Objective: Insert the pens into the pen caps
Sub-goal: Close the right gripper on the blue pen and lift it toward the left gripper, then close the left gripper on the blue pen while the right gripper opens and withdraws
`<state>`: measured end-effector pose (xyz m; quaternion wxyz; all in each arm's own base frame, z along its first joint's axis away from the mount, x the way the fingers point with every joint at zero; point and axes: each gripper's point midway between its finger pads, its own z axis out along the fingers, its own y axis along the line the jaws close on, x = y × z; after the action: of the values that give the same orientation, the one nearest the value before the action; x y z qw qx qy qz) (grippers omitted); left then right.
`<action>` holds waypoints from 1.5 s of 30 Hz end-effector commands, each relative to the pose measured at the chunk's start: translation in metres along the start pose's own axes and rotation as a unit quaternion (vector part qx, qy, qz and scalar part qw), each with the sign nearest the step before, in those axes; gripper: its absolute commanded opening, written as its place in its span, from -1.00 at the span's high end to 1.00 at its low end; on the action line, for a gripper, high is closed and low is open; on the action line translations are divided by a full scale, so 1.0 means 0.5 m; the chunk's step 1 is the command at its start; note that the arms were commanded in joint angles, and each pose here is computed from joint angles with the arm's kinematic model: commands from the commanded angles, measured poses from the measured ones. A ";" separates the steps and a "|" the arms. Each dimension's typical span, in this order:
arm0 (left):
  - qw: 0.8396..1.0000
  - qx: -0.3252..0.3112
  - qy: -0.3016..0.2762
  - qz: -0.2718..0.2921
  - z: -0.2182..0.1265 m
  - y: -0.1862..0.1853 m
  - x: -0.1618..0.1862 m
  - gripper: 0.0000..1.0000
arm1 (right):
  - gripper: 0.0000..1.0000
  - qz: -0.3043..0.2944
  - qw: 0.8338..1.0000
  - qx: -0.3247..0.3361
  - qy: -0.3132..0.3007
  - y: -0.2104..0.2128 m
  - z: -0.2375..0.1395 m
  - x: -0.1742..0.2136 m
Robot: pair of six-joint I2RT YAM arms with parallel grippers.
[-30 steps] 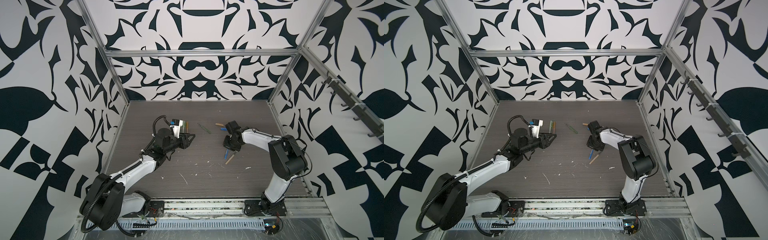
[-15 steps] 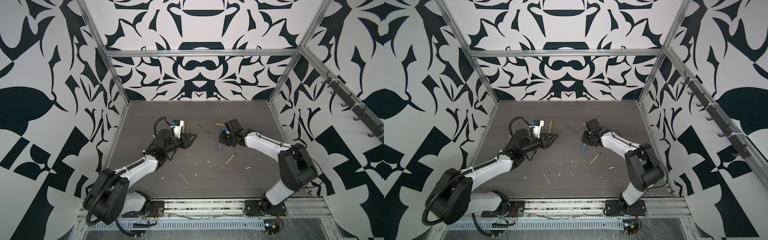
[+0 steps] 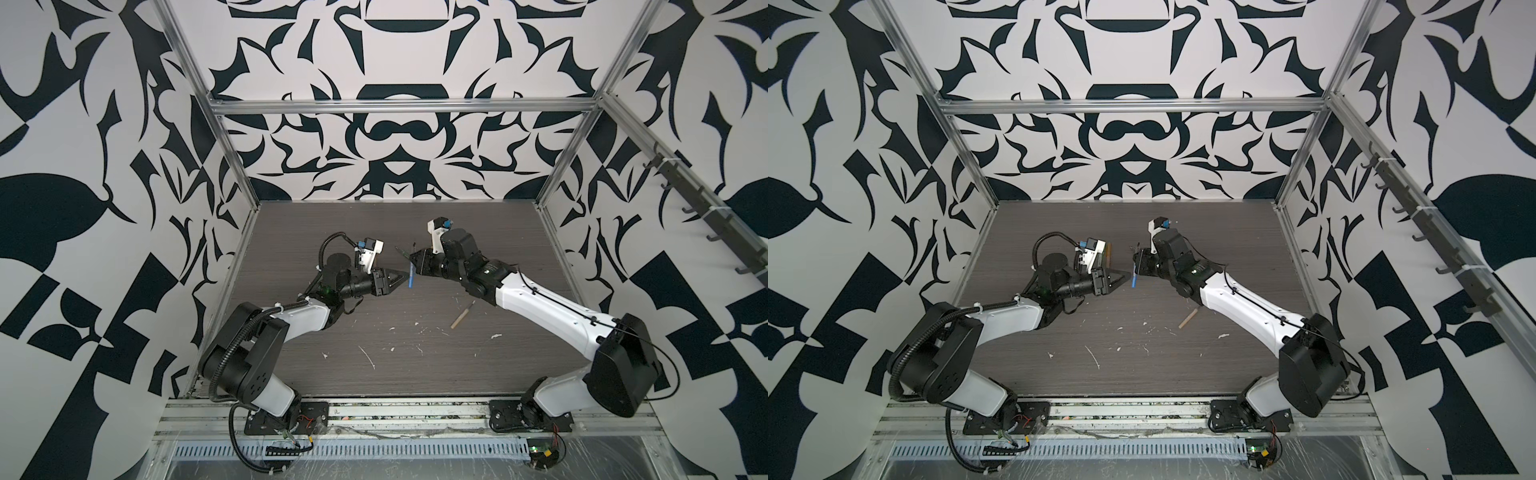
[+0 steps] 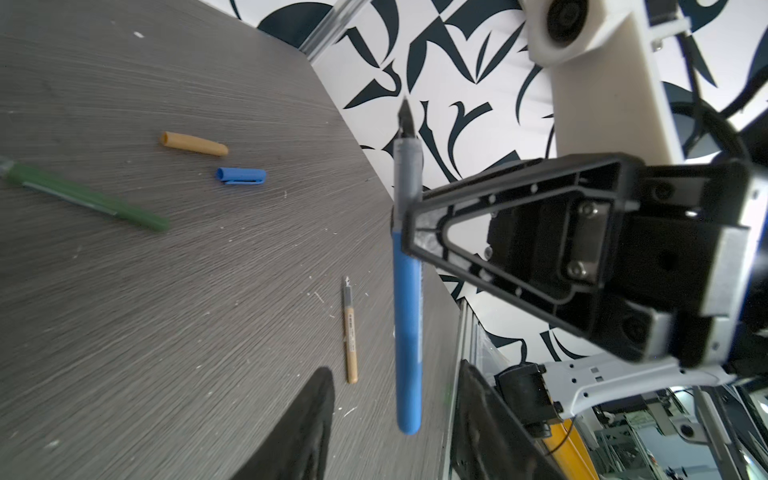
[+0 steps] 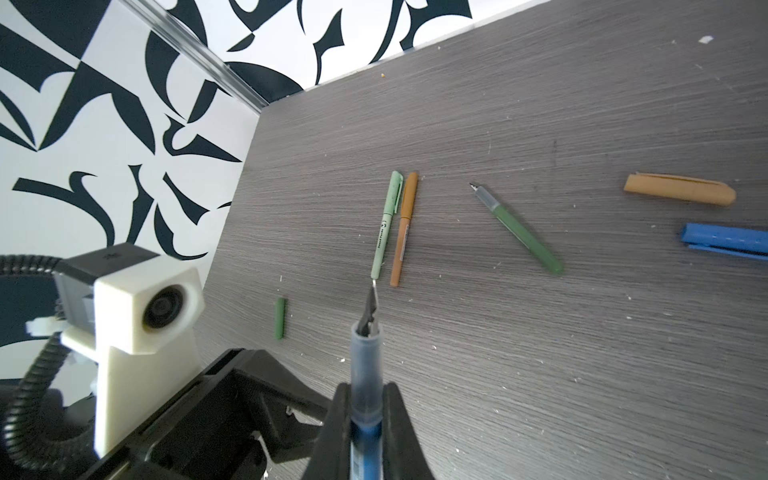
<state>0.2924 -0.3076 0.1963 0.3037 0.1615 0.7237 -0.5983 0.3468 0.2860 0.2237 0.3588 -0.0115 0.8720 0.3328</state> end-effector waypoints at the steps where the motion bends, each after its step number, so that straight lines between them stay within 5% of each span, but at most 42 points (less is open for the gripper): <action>1: 0.999 0.042 0.010 0.018 0.012 -0.038 -0.010 -0.04 | 0.92 -0.014 0.999 -0.040 -0.033 0.055 -0.023 -0.047; 8: 0.999 0.042 0.017 0.016 0.028 -0.034 -0.005 0.05 | 0.93 -0.015 0.998 -0.053 -0.036 0.069 -0.022 -0.044; 26: 1.000 0.021 -0.005 0.007 0.032 -0.018 -0.020 0.86 | 0.96 -0.010 0.998 -0.067 -0.019 0.078 -0.011 -0.024; 31: 1.000 -0.008 -0.006 0.020 0.029 -0.001 -0.018 0.96 | 0.53 -0.018 0.997 -0.073 -0.023 0.093 -0.037 -0.037; 35: 0.997 -0.057 -0.004 0.047 0.015 0.021 -0.013 0.95 | 0.42 -0.034 0.996 -0.064 -0.045 0.098 -0.076 -0.061; 38: 0.993 -0.091 -0.006 0.071 -0.003 0.029 -0.014 0.95 | 0.40 -0.038 0.997 -0.003 -0.061 0.039 -0.091 -0.079; 45: 0.977 -0.136 -0.015 0.163 -0.030 -0.015 0.000 0.96 | 0.23 0.052 0.985 0.162 -0.017 -0.226 -0.073 -0.102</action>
<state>0.2941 -0.2985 0.2095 0.3986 0.1938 0.7512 -0.4891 0.3819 0.2012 0.2394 0.3864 0.0614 0.8798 0.2701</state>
